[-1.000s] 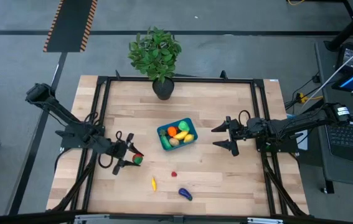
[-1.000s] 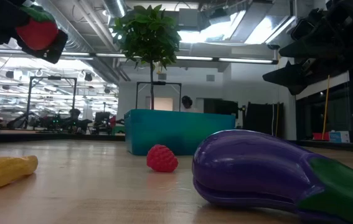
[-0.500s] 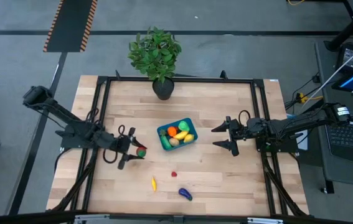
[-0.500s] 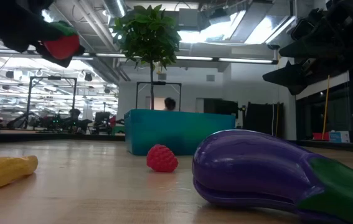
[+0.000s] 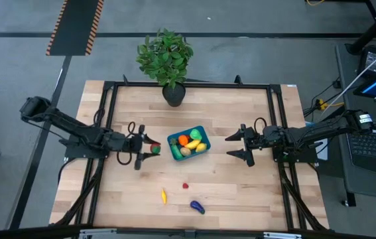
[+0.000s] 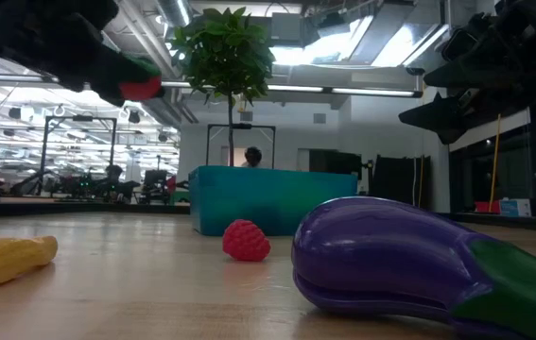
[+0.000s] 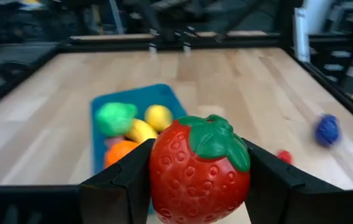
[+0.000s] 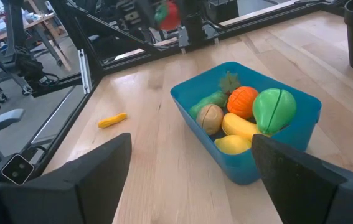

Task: Pick and placing Produce into tupperware
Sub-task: Put the red strawberry into the blue bin

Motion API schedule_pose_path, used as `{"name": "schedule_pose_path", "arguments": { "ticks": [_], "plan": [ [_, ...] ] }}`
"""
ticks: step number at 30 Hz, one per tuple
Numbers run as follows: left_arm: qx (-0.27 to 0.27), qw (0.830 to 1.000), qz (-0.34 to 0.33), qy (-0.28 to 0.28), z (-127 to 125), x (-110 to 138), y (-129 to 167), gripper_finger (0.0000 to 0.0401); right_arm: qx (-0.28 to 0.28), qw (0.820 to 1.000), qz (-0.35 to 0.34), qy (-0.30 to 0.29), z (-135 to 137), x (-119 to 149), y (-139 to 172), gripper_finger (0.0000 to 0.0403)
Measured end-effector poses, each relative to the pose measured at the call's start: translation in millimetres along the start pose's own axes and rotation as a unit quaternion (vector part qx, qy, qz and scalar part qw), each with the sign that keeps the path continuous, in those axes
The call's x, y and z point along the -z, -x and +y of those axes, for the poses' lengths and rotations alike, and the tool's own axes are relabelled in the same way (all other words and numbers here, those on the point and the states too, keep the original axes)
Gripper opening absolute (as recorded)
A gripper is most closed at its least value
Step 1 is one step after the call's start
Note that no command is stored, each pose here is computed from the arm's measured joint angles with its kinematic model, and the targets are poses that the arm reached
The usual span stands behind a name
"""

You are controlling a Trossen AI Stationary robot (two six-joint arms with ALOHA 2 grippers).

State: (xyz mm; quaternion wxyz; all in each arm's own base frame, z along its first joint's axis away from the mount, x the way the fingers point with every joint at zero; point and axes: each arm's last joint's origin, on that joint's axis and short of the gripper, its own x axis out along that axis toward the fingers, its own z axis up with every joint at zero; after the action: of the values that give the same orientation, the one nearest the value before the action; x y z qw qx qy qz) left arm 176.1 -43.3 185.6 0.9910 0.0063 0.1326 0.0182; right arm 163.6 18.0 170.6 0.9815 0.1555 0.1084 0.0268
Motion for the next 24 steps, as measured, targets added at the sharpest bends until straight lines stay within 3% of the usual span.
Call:
{"name": "schedule_pose_path", "arguments": {
  "ticks": [10, 19, 24],
  "plan": [
    [-0.053, 0.998, -0.027, 0.02, 13, -4, -7, 0.0186, 0.001, 1.0, 0.0, 0.013, 0, 0, 0, 0.0332],
    [-0.074, 0.997, -0.012, 0.02, 16, 6, -31, 0.0186, 0.005, 1.0, -0.001, 0.022, 0, 0, 0, 0.0332],
    [-0.078, 0.997, -0.006, 0.014, 14, -5, -49, 0.0186, 0.019, 1.0, -0.006, 0.023, -1, 0, 0, 0.0332]
  ]
}}
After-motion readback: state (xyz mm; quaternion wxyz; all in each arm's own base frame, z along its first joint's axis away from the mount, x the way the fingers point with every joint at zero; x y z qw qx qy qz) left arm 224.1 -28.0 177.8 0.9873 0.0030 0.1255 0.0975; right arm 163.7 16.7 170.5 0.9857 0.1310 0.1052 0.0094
